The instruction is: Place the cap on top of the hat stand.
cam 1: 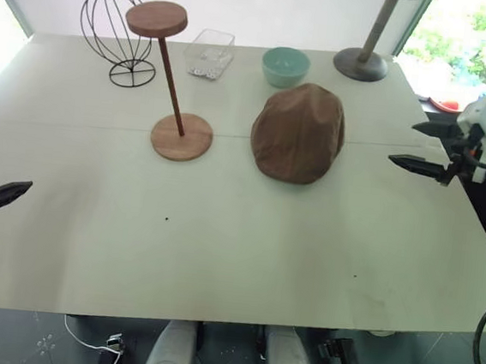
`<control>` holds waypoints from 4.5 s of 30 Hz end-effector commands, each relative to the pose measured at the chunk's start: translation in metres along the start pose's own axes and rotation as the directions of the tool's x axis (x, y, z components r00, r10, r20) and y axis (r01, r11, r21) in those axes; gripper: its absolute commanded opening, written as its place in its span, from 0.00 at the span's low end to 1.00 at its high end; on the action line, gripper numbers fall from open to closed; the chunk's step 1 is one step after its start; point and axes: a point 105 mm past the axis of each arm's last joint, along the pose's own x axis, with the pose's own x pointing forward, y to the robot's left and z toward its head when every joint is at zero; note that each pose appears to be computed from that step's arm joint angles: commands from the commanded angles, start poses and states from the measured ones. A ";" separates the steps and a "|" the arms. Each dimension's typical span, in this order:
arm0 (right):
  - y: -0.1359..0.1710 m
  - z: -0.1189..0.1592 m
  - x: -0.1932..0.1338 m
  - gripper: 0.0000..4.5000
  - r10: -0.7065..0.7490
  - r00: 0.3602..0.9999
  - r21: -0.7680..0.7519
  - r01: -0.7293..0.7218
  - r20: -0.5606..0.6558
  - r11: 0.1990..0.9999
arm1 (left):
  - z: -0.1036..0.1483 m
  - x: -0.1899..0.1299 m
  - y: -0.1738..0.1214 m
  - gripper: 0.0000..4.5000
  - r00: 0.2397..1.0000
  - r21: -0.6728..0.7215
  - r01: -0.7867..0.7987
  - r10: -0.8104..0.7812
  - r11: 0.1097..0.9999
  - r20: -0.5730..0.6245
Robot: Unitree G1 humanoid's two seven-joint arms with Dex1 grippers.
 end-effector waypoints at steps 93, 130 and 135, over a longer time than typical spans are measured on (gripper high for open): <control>0.091 0.010 0.176 0.01 -0.392 0.917 -0.640 0.348 0.079 0.685 | 0.176 0.071 -0.117 1.00 0.569 0.284 0.738 -0.791 0.612 0.227; 0.185 0.326 0.171 0.01 0.160 0.625 -0.575 0.548 0.764 0.607 | 0.149 -0.055 0.012 1.00 0.843 -0.175 0.042 0.059 0.984 0.535; 0.190 0.301 0.192 0.01 0.152 0.685 -0.596 0.476 0.712 0.647 | 0.149 -0.055 0.011 1.00 0.840 -0.177 0.045 0.059 0.983 0.539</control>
